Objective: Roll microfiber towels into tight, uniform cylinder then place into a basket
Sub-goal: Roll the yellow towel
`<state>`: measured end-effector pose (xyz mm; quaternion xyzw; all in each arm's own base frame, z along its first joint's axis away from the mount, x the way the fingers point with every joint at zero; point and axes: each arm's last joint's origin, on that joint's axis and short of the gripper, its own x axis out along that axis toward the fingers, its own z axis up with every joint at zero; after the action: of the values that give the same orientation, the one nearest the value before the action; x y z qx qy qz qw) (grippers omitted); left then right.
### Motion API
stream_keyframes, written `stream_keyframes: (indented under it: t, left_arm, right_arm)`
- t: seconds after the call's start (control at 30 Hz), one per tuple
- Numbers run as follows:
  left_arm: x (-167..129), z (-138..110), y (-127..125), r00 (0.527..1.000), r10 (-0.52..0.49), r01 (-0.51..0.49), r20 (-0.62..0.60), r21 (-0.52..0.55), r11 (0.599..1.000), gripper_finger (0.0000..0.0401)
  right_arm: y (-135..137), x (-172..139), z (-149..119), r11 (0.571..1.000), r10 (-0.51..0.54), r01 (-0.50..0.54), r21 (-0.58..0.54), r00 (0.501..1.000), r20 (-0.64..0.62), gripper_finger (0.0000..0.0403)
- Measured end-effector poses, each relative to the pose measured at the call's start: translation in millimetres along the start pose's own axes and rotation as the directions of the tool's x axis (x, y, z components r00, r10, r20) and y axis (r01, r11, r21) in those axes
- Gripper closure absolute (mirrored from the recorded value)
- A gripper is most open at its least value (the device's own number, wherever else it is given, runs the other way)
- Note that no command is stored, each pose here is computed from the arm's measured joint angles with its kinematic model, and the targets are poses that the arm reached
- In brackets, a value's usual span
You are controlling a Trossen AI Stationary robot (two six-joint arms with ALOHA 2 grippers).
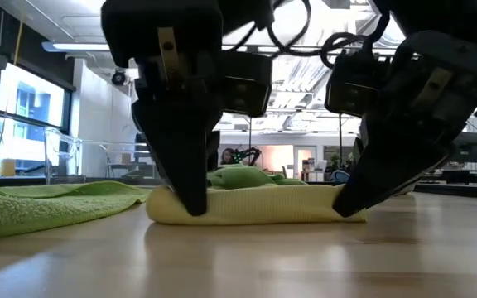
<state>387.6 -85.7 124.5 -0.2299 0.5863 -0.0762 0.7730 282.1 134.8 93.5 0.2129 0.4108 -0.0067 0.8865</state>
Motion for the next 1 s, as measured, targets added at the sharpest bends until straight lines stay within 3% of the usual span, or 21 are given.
stream_keyframes:
  t: [0.23, 0.5, 0.87, 1.0]
  left_arm:
    - [-0.7, 2.7, 5.6, 0.998, -0.057, 0.056, -0.02, -0.017, 0.998, 0.0381]
    - [-5.7, 6.6, 11.1, 0.986, -0.162, 0.159, -0.051, -0.047, 0.986, 0.0393]
    - [-7.8, 7.6, 11.0, 0.981, -0.186, 0.184, -0.052, -0.051, 0.982, 0.0393]
    - [-9.2, 8.2, 9.9, 0.989, -0.143, 0.141, -0.043, -0.05, 0.989, 0.0393]
  right_arm:
    - [4.1, 0.3, 2.1, 0.996, 0.092, -0.093, -0.014, 0.996, -0.002, 0.0391]
    - [6.0, 0.1, 2.4, 0.992, 0.128, -0.128, 0.013, 0.992, -0.02, 0.0391]
    - [7.5, -0.2, 2.6, 0.985, 0.162, -0.16, 0.061, 0.986, -0.034, 0.0391]
    - [7.8, -0.4, 3.0, 0.984, 0.164, -0.161, 0.079, 0.986, -0.031, 0.0391]
